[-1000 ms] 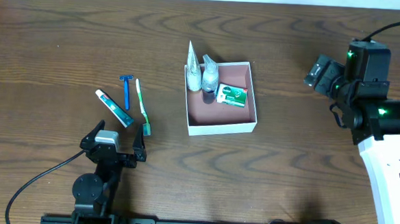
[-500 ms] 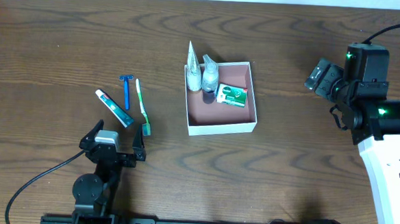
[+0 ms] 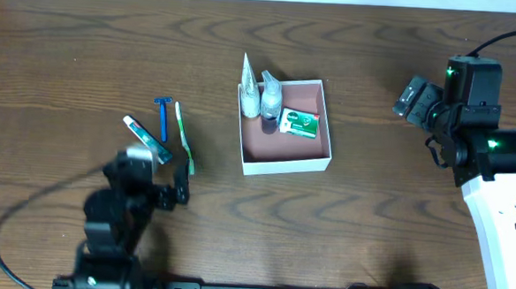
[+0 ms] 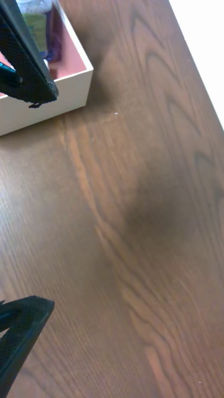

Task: Pack container
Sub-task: 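Move the left gripper over the Colgate toothpaste tube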

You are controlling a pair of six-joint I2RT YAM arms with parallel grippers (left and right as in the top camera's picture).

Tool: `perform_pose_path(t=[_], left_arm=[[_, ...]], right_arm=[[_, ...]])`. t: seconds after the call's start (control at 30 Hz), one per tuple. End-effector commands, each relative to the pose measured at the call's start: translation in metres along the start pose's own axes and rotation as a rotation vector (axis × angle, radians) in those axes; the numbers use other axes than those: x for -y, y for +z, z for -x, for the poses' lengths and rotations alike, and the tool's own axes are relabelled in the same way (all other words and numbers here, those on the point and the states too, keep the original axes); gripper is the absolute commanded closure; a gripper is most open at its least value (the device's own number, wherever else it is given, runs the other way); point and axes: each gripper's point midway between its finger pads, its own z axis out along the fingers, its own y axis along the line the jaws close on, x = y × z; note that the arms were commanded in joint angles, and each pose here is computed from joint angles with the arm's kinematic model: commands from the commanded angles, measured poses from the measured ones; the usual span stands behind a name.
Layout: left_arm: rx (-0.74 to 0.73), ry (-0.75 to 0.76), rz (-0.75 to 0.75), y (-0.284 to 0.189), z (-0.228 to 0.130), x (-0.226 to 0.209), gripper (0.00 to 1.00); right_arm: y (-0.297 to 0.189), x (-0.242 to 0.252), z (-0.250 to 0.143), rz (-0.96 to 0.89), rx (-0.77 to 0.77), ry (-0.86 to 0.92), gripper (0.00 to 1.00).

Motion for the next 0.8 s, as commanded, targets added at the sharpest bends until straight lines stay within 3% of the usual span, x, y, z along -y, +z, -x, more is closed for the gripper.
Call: perform_pose_path(t=[0.0, 0.23, 0.5, 0.6, 0.77], left_arm=[[-0.053, 0.002, -0.022, 0.006, 0.041, 0.005, 0.02], [-0.194, -0.044, -0.258, 0.024, 0.086, 0.045, 0.02], [-0.229, -0.112, -0.262, 0.042, 0.082, 0.044, 0.02], [-0.255, -0.113, -0.174, 0.053, 0.074, 0.028, 0.02], [-0.31, -0.325, 0.213, 0.08, 0.049, -0.04, 0.02]], right_arm=[[-0.003, 0.003, 0.006, -0.013, 0.019, 0.021, 0.01], [-0.003, 0.003, 0.006, -0.013, 0.019, 0.021, 0.01], [-0.003, 0.003, 0.006, -0.013, 0.019, 0.021, 0.01], [-0.003, 0.003, 0.006, -0.013, 0.02, 0.022, 0.01], [-0.003, 0.003, 0.006, -0.013, 0.02, 0.022, 0.01]])
